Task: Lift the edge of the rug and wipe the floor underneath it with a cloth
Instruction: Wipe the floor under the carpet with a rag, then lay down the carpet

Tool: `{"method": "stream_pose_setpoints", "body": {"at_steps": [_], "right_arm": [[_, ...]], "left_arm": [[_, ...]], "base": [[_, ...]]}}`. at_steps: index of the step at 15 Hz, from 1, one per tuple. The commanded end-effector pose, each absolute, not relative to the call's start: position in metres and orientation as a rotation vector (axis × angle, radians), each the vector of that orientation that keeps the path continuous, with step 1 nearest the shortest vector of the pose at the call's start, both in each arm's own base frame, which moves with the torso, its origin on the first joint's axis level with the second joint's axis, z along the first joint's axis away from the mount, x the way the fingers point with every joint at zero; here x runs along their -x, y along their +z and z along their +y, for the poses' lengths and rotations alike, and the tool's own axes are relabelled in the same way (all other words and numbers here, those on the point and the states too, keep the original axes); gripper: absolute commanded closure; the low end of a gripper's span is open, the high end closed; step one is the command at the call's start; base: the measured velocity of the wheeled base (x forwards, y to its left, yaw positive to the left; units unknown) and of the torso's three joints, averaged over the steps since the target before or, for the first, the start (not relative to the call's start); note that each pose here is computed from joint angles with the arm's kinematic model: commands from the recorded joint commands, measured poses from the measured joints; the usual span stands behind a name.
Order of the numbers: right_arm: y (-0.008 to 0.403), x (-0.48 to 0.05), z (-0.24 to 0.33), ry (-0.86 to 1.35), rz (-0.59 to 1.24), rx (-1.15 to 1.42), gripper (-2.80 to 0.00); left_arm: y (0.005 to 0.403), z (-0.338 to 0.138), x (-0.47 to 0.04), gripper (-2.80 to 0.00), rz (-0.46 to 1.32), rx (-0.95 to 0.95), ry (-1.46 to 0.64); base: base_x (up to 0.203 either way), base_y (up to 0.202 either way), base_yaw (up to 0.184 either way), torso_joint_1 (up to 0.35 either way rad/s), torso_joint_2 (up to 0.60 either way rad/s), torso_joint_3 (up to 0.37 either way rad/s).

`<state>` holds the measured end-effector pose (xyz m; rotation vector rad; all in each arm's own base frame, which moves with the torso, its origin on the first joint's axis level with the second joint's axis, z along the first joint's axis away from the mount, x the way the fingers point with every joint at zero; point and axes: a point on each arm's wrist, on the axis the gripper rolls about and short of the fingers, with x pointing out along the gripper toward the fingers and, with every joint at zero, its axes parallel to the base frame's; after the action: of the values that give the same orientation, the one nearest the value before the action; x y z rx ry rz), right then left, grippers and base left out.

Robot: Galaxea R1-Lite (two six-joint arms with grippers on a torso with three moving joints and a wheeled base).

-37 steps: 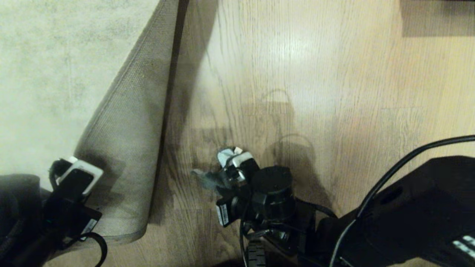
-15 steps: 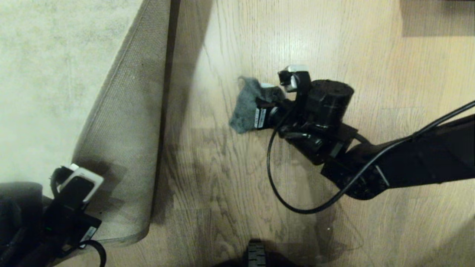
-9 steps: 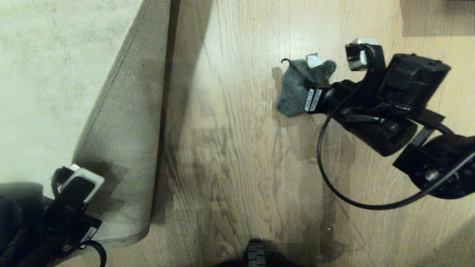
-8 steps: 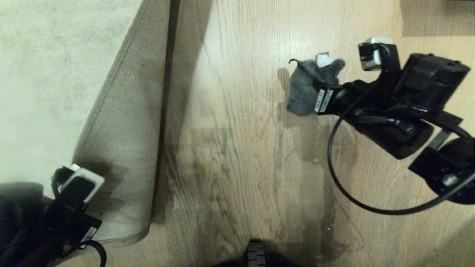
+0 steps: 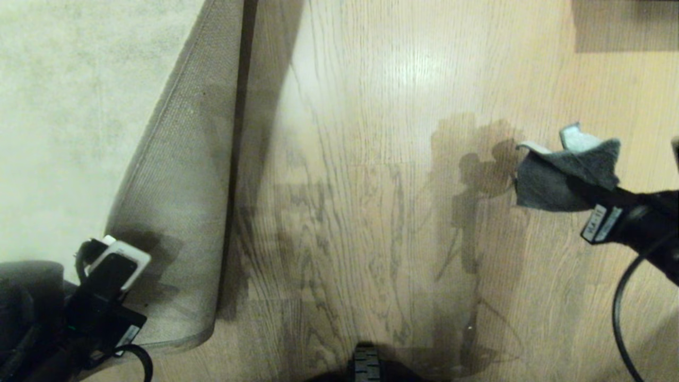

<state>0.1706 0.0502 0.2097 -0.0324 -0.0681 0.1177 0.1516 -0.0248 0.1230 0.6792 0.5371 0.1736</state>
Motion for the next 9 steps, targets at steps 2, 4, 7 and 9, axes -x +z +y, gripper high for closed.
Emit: {"method": "stream_pose_setpoints", "body": {"at_steps": [2,4,7,9], "right_arm": [[0.172,-0.102,0.020,0.040,-0.065,0.049,0.00],[0.154,-0.076,0.013,0.051,-0.063,0.047,0.00],[0.137,-0.045,0.007,0.072,-0.010,0.052,0.00],[0.119,-0.019,0.001,0.081,0.016,0.056,0.00]], "left_arm": [[0.122,-0.027,-0.150,0.00,0.534,-0.686,0.159],[0.121,-0.031,-0.149,0.00,0.526,-0.689,0.137],[0.119,-0.033,-0.147,0.00,0.530,-0.696,0.124],[0.118,-0.033,-0.147,0.00,0.534,-0.698,0.122]], "base": [[0.000,0.000,0.000,0.000,0.00,0.000],[0.000,0.000,0.000,0.000,0.00,0.000],[0.000,0.000,0.000,0.000,0.00,0.000],[0.000,0.000,0.000,0.000,0.00,0.000]]}}
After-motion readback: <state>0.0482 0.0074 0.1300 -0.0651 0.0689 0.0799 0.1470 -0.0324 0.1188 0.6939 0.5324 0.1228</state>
